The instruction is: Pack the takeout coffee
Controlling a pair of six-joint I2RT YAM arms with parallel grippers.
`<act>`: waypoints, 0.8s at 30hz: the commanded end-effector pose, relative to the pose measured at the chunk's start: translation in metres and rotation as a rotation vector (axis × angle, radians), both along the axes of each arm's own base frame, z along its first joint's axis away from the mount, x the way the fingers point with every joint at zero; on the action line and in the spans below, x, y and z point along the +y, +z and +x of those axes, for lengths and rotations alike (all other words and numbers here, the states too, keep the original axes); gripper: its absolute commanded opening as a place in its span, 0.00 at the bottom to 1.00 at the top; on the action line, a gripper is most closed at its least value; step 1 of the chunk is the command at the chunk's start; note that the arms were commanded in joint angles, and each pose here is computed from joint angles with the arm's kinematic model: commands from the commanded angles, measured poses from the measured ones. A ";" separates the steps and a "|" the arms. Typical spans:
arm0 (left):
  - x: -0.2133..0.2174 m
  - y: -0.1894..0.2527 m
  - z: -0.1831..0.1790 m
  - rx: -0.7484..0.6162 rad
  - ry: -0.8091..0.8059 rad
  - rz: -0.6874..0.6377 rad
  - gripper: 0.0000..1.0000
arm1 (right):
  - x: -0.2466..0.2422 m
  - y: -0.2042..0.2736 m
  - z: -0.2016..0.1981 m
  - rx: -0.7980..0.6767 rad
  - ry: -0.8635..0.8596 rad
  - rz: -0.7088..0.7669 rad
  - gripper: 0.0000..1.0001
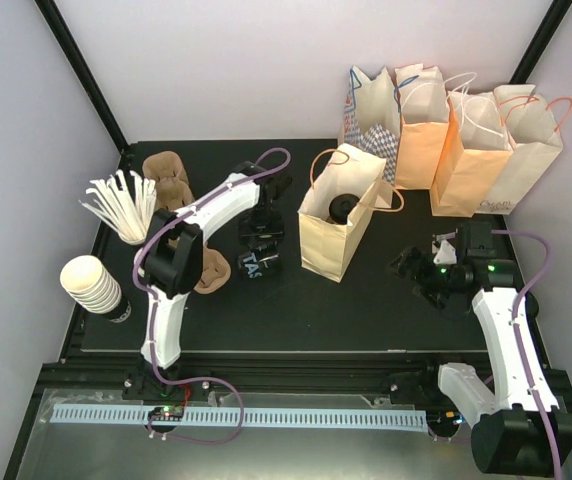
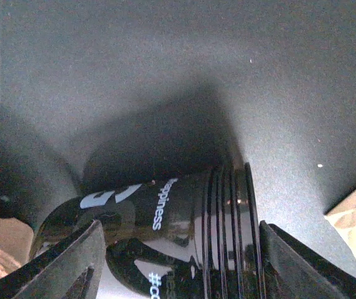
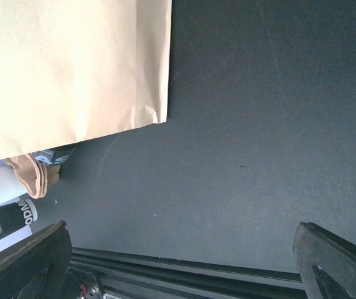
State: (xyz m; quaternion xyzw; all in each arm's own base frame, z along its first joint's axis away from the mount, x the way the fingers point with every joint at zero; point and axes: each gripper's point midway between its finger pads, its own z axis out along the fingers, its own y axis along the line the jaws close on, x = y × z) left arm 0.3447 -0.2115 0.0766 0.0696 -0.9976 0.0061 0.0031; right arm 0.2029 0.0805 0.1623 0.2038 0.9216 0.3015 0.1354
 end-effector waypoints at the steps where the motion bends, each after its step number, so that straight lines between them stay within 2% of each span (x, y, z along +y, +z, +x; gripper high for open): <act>1: 0.010 0.000 -0.006 0.033 0.054 0.099 0.65 | 0.000 0.005 0.004 -0.025 0.014 -0.008 1.00; 6: 0.010 0.005 -0.008 0.023 0.045 0.101 0.49 | 0.002 0.004 0.006 -0.026 0.019 0.001 1.00; 7: 0.010 0.008 -0.007 0.015 0.041 0.100 0.43 | 0.002 0.004 0.006 -0.027 0.019 0.002 1.00; 14: 0.014 0.019 -0.011 0.003 0.018 0.115 0.17 | 0.003 0.008 0.012 -0.036 0.019 0.010 1.00; 19: 0.015 0.038 -0.015 -0.018 0.019 0.093 0.14 | 0.002 0.011 0.015 -0.042 0.018 0.007 1.00; 21: 0.014 0.049 -0.019 -0.027 0.022 0.070 0.10 | 0.002 0.010 0.014 -0.038 0.017 0.006 1.00; 24: 0.011 0.064 -0.025 -0.040 0.031 0.015 0.09 | 0.002 0.009 0.013 -0.035 0.015 0.007 1.00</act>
